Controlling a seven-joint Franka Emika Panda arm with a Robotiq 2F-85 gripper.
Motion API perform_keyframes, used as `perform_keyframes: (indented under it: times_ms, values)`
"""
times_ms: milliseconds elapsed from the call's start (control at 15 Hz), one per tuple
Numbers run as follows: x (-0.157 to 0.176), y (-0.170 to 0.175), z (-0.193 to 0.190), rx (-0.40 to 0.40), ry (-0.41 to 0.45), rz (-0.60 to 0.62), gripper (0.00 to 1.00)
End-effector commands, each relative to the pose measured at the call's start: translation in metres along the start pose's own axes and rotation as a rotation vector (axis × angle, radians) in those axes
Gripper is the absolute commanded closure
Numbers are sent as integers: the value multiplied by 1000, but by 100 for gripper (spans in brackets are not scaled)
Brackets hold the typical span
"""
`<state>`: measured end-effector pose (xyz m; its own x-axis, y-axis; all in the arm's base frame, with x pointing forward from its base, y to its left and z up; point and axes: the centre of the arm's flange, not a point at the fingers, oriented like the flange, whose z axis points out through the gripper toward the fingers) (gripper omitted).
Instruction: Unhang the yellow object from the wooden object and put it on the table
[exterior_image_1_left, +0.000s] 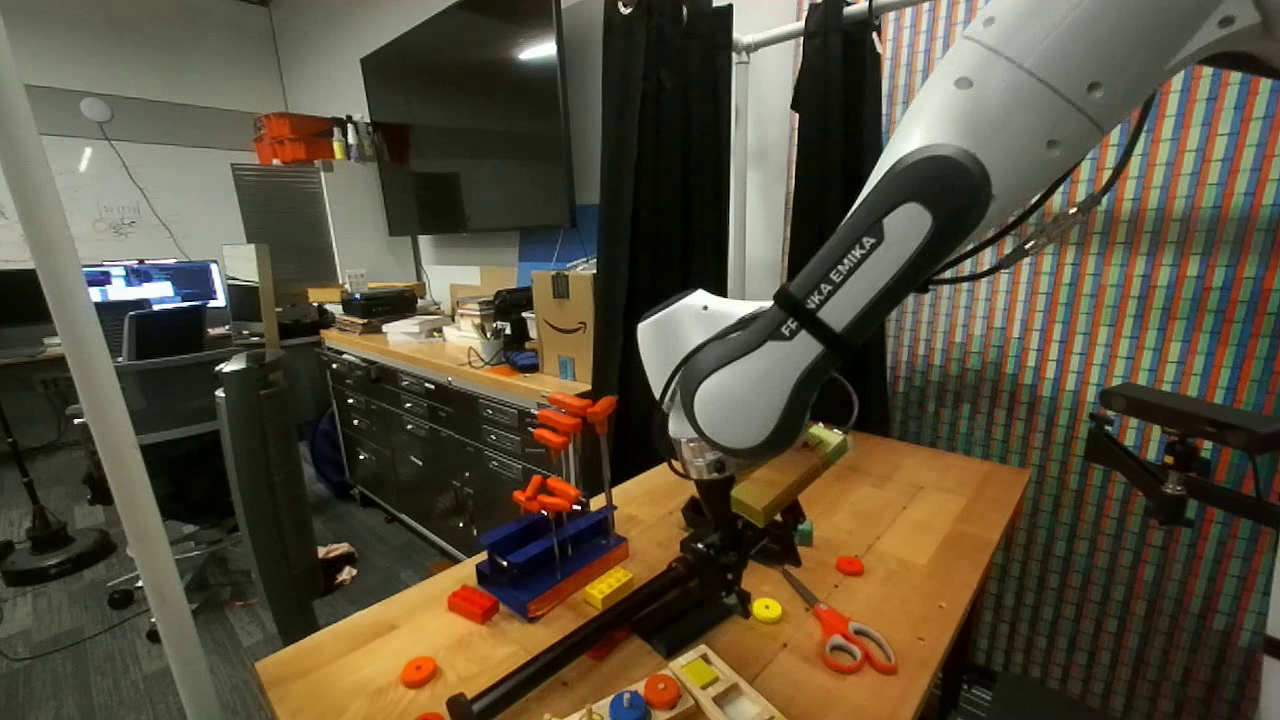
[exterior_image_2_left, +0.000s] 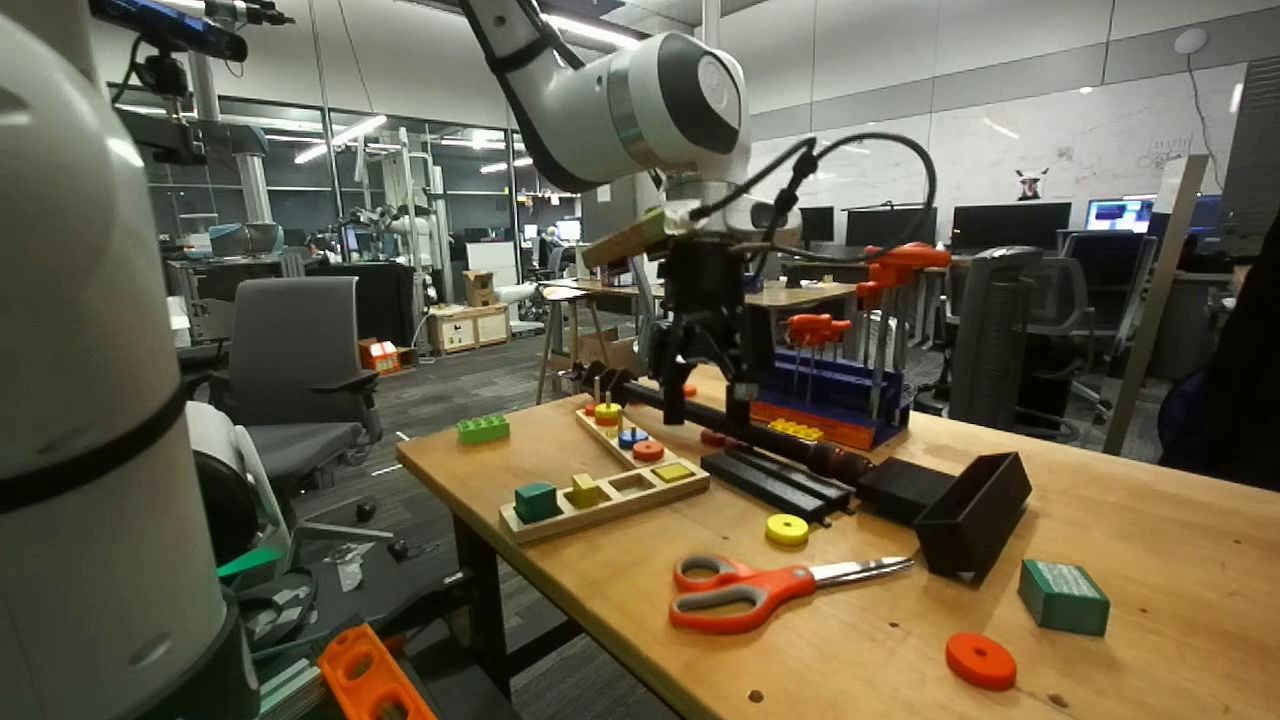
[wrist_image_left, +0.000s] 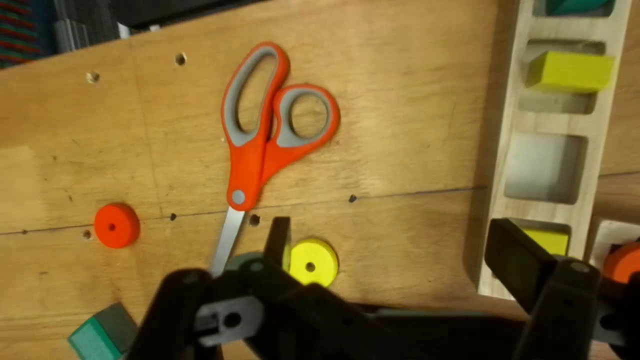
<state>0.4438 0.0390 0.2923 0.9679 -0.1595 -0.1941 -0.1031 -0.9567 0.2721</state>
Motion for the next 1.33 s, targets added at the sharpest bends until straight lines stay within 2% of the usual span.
perform_keyframes:
  times_ms: [0, 200, 333, 600, 800, 1067, 1200, 1267]
  values:
    - [-46, -10, -65, -79, 8, 45, 0]
    - [-94, -12, -107, -102, 29, 76, 0]
    - [-116, 3, -126, -101, 32, 83, 0]
    - [-150, 35, -150, -38, 33, -3, 0]
    - [-161, 49, -156, 6, 47, -168, 0]
    - [-164, 50, -154, 16, 46, -344, 0]
    - [-164, 48, -151, 19, 76, -374, 0]
    - [-156, 47, -150, -10, 46, -325, 0]
